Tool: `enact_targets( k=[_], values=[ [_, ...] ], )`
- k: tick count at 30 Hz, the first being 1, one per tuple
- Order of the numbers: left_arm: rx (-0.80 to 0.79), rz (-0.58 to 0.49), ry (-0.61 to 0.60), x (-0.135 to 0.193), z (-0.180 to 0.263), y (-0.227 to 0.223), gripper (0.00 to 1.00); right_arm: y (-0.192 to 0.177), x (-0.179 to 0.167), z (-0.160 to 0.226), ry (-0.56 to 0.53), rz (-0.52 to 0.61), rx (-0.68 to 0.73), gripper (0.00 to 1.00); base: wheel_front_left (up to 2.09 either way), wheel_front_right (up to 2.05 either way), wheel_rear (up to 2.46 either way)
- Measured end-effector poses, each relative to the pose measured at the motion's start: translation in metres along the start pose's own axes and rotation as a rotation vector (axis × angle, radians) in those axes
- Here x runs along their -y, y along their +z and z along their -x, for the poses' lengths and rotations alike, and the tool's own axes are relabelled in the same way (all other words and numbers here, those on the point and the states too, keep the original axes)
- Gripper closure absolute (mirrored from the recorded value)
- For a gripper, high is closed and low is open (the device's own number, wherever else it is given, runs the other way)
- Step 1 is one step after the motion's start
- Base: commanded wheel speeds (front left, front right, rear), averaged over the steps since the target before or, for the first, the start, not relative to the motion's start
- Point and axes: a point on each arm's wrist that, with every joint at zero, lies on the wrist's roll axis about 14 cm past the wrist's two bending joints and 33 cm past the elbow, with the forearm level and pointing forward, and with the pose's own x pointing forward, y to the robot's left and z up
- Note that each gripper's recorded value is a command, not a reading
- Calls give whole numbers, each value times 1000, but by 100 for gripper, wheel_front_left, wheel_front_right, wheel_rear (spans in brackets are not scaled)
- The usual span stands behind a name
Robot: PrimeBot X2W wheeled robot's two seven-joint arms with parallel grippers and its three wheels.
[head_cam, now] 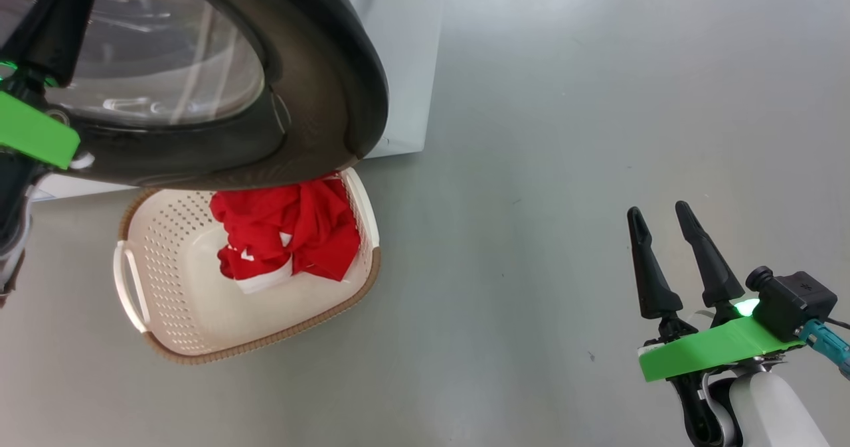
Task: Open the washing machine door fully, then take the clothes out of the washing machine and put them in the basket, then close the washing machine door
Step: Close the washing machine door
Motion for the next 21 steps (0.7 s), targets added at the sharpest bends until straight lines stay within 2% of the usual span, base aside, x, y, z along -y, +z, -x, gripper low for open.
enact_targets(
  k=[12,18,19,21],
  values=[
    [26,22,29,1,25,0,100,9,-11,1,31,-2,26,0,0,0,0],
    [-6,35,64,-4,51,-21,100,8,-13,7,38,17,20,0,0,0,0],
    [-14,34,73,-5,56,-25,98,7,-12,10,35,19,15,0,0,0,0],
    [-24,45,92,-8,66,-32,86,7,-11,12,31,22,15,0,0,0,0]
  ],
)
